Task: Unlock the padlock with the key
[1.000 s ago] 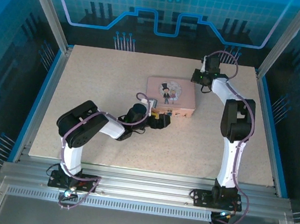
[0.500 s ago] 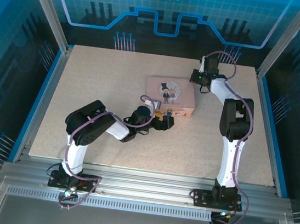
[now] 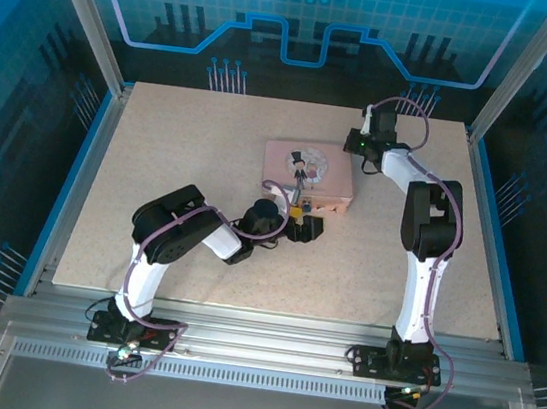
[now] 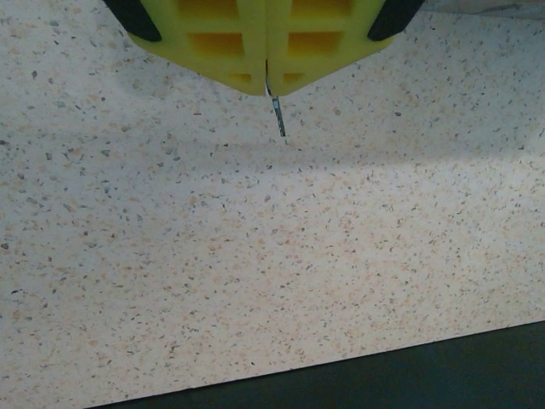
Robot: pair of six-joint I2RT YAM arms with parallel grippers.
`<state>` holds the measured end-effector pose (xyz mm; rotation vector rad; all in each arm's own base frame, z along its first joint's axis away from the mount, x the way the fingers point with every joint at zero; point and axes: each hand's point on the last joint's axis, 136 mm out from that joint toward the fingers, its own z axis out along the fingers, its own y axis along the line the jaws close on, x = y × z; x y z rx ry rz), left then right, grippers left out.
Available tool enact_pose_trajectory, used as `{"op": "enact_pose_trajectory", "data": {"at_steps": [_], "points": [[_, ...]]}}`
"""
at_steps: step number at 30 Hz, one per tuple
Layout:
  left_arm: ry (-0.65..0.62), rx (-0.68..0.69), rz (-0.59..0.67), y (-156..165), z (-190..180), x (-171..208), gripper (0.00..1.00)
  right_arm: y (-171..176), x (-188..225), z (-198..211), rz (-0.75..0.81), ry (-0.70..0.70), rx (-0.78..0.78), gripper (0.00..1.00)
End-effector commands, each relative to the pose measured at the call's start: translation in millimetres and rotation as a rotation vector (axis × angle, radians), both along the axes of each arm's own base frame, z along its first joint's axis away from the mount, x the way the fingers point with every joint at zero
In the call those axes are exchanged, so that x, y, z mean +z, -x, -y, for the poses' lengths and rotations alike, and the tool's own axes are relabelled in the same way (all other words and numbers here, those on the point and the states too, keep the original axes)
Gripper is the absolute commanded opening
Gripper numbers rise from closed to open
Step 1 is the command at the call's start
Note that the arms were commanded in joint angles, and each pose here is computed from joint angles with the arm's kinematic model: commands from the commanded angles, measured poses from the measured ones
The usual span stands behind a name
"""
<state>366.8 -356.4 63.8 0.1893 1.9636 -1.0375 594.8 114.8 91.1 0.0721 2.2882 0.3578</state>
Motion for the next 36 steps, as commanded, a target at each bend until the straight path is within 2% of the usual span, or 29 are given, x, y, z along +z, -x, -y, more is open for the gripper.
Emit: {"op": "enact_pose_trajectory", "data": {"at_steps": [1, 5, 12, 16, 23, 30, 36], "points": [[0.053, 0.000, 0.170, -13.8, 11.7, 38.2, 0.99, 46.9, -41.8, -43.0, -0.177, -0.038, 0.117, 0.00], [0.006, 0.039, 0.218, -16.5, 10.2, 41.3, 0.99, 49.3, -38.4, -49.4, -0.165, -0.035, 0.130, 0.00], [-0.100, 0.184, 0.277, -17.3, -4.3, 41.7, 0.99, 51.6, -37.2, -54.7, -0.159, -0.032, 0.141, 0.00], [-0.110, 0.206, 0.294, -16.9, -7.2, 44.1, 0.99, 54.5, -37.1, -58.3, -0.156, -0.033, 0.148, 0.00], [-0.042, 0.113, 0.277, -13.0, 2.6, 49.2, 0.96, 58.8, -37.6, -64.4, -0.153, -0.040, 0.159, 0.00], [0.058, 0.000, 0.227, -7.0, 6.5, 55.2, 0.82, 61.0, -39.0, -64.6, -0.155, -0.028, 0.165, 0.00], [0.139, -0.043, 0.162, -6.2, -1.9, 57.2, 0.71, 61.7, -37.4, -63.8, -0.152, -0.021, 0.167, 0.00]]}}
